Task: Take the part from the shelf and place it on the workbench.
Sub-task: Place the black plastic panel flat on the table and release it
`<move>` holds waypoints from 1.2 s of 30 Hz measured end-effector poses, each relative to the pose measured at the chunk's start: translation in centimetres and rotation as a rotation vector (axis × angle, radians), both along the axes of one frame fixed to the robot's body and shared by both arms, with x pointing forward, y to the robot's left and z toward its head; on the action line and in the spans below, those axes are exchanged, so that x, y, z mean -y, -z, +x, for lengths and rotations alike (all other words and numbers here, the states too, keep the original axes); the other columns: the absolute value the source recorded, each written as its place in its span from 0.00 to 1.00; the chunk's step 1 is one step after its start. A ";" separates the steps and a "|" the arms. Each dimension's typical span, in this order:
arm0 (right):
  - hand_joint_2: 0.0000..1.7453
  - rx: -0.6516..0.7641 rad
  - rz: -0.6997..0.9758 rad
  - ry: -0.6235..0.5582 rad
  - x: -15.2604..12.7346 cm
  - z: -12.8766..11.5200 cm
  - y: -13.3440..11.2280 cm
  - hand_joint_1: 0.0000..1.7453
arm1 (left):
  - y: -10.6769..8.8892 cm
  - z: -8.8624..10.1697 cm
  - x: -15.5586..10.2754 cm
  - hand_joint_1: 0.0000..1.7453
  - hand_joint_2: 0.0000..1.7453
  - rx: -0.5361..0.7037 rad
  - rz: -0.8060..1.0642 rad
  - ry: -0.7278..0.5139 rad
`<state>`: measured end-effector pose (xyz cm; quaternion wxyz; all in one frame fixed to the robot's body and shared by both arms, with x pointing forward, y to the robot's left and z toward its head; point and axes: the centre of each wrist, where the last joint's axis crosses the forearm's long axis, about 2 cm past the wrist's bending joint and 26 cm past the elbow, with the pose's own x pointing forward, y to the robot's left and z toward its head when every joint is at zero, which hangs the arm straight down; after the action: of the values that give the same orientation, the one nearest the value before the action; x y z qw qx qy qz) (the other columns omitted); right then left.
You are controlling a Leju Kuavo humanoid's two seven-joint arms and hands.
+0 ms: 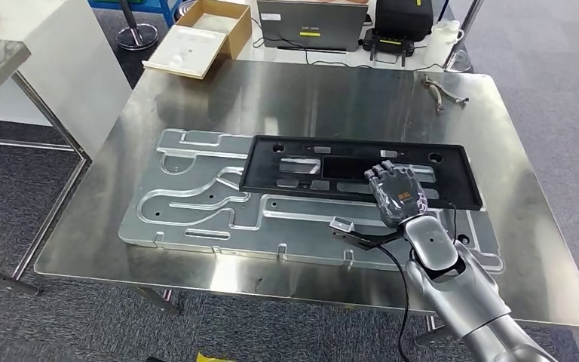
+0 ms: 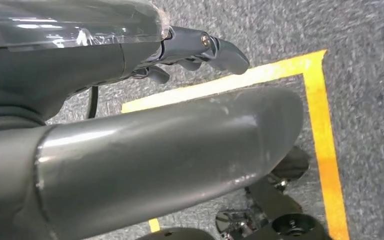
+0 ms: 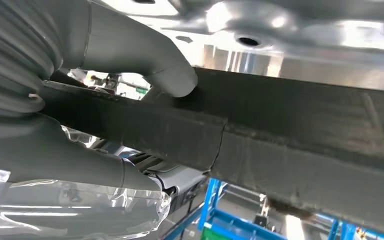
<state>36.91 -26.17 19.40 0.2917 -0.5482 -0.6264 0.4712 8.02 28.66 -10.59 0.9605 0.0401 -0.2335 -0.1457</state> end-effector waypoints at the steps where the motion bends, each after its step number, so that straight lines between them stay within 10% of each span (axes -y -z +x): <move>1: 1.00 -0.002 0.007 0.003 0.0 0.0 0.1 1.00 | 0.0 0.1 0.0 0.00 0.00 0.003 0.000 -0.001; 5: 1.00 -0.025 0.043 0.011 -0.6 -0.1 0.8 1.00 | -0.1 0.3 0.0 0.00 0.00 0.007 0.002 -0.002; 9: 0.00 -0.050 0.079 0.028 -1.0 -0.3 1.7 0.00 | 0.0 0.2 -0.1 0.00 1.00 0.005 0.005 -0.002; 16: 0.00 -0.077 0.121 0.074 -0.5 -0.2 2.9 0.00 | 0.0 0.1 -0.1 0.00 1.00 0.002 0.013 0.005; 20: 0.00 -0.084 0.118 0.089 0.0 -0.1 3.3 0.00 | 0.0 0.1 -0.2 0.00 0.00 0.003 0.016 0.003; 36: 0.00 -0.129 0.130 0.119 0.1 -0.4 4.7 0.00 | 0.0 0.1 -0.3 0.00 0.00 0.012 0.009 -0.004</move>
<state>36.49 -26.30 14.68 0.3939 -0.5328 -0.6020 0.4456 8.10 28.96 -10.57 0.9593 0.0457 -0.2383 -0.1447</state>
